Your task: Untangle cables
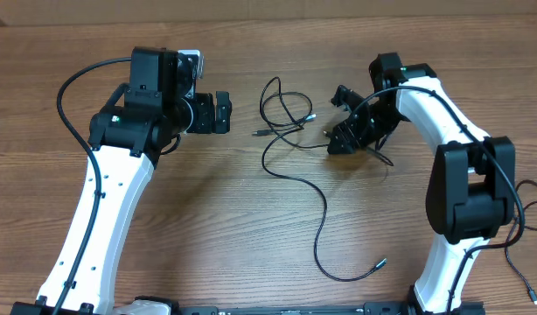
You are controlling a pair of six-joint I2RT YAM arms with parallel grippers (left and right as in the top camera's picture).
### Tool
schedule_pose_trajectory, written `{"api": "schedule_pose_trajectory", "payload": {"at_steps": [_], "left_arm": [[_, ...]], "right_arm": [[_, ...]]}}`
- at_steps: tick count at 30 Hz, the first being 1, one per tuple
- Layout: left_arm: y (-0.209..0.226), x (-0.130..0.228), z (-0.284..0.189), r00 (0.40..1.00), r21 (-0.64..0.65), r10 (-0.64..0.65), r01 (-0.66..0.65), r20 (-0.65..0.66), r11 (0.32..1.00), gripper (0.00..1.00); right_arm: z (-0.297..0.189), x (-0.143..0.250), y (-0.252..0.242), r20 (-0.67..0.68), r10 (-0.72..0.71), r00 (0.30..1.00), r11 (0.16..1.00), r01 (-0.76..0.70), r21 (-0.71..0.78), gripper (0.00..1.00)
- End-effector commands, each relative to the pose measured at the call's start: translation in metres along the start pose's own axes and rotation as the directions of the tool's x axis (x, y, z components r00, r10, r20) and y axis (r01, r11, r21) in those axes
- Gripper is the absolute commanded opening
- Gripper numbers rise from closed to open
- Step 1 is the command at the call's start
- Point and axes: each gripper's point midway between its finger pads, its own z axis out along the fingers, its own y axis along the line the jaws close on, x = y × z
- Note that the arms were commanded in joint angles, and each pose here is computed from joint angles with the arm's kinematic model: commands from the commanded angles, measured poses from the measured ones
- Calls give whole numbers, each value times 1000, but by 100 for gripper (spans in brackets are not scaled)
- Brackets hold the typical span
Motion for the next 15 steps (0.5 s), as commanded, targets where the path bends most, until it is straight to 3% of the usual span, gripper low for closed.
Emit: {"api": "schedule_pose_trajectory", "payload": {"at_steps": [1, 2, 7, 11, 12, 15], "left_arm": [[-1, -5, -9, 1000, -1, -5, 5, 27, 1000, 100], [-1, -5, -9, 1000, -1, -5, 5, 27, 1000, 100], [-1, -5, -9, 1000, -1, -5, 5, 27, 1000, 100], [-1, -5, -9, 1000, -1, -5, 5, 27, 1000, 100], [-1, -5, -9, 1000, -1, -5, 5, 27, 1000, 100], [-1, -5, -9, 1000, -1, -5, 5, 27, 1000, 100]], "right_arm": [[2, -2, 7, 14, -20, 1000, 999, 21, -43, 17], [2, -2, 8, 14, -15, 1000, 999, 16, -45, 4], [-2, -1, 16, 9, 22, 1000, 997, -21, -80, 4], [-40, -16, 44, 35, 73, 997, 987, -67, -146, 4], [-47, -20, 43, 47, 79, 996, 990, -73, -119, 4], [-105, -28, -1, 139, 259, 956, 920, -288, 266, 4]]}}
